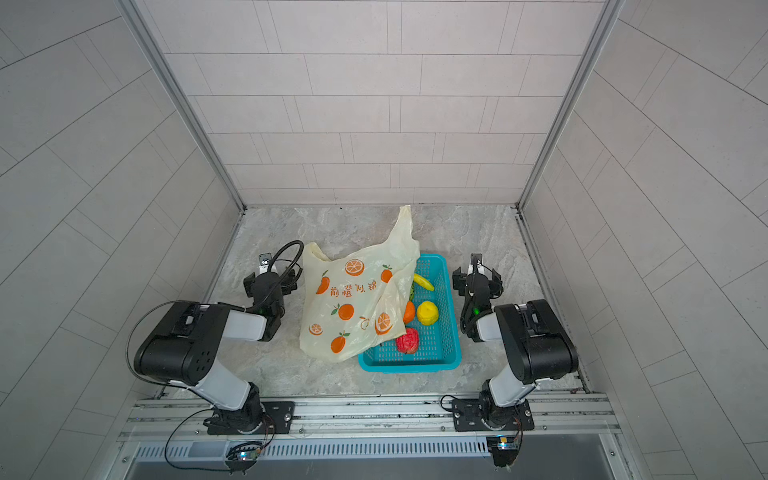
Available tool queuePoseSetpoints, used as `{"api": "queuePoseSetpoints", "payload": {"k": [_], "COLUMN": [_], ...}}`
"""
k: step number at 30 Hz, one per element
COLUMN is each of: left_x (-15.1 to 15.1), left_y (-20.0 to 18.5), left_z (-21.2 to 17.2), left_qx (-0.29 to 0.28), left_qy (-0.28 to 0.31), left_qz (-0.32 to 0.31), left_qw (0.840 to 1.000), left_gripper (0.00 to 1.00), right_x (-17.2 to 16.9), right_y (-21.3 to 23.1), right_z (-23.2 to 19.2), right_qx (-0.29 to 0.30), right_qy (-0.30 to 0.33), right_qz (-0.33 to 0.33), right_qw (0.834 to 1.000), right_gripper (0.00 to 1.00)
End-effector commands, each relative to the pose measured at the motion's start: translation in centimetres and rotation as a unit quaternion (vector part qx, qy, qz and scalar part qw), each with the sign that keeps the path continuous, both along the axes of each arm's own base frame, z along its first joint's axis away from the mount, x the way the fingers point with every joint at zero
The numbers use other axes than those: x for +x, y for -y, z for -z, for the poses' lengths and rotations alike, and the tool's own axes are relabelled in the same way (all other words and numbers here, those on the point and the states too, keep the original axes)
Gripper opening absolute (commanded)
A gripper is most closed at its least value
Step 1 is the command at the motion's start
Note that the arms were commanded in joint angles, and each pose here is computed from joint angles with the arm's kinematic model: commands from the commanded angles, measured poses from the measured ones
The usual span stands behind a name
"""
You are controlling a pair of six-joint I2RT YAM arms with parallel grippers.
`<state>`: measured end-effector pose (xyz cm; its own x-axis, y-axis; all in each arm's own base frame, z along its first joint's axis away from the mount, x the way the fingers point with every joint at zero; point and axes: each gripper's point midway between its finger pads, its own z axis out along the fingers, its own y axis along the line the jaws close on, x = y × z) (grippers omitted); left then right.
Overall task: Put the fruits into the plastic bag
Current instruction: 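Reach the left gripper to the bag handle while the right gripper moves toward the basket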
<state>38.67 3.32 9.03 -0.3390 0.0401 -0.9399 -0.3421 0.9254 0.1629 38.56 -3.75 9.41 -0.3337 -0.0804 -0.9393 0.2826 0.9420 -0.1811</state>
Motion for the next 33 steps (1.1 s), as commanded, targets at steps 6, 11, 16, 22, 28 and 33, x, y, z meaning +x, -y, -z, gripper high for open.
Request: {"api": "queuePoseSetpoints", "payload": {"k": [6,11,16,22,28,33], "left_x": [-0.05,-0.05,-0.01,-0.05,-0.16,-0.16], "left_y": [-0.30,-0.31,-0.28,-0.31,-0.28,-0.40], "left_z": [-0.43,-0.41,-0.48,-0.41,-0.54,-0.51], "left_qx": [0.003,0.003,0.003,0.003,0.005,0.003], "left_qy": [0.010,0.010,0.011,0.010,0.013,0.013], "left_qz": [-0.006,-0.006,-0.006,-0.006,-0.006,-0.007], "left_qw": [1.000,1.000,1.000,1.000,1.000,1.000], "left_gripper": [1.00,1.00,1.00,1.00,1.00,1.00], "right_x": [0.00,-0.04,-0.02,-0.03,-0.07,-0.08], "right_y": [0.24,0.24,0.25,0.26,0.29,0.39], "right_z": [-0.18,-0.12,-0.13,-0.12,-0.10,-0.05], "right_qx": [-0.001,-0.001,-0.001,-0.001,0.000,0.006], "right_qy": [0.007,0.006,0.006,0.006,0.005,0.004], "right_qz": [0.006,0.006,0.006,0.006,0.007,0.010], "right_qw": [1.000,1.000,1.000,1.000,1.000,1.000], "right_gripper": [0.99,0.99,0.99,0.99,0.99,0.99]}}
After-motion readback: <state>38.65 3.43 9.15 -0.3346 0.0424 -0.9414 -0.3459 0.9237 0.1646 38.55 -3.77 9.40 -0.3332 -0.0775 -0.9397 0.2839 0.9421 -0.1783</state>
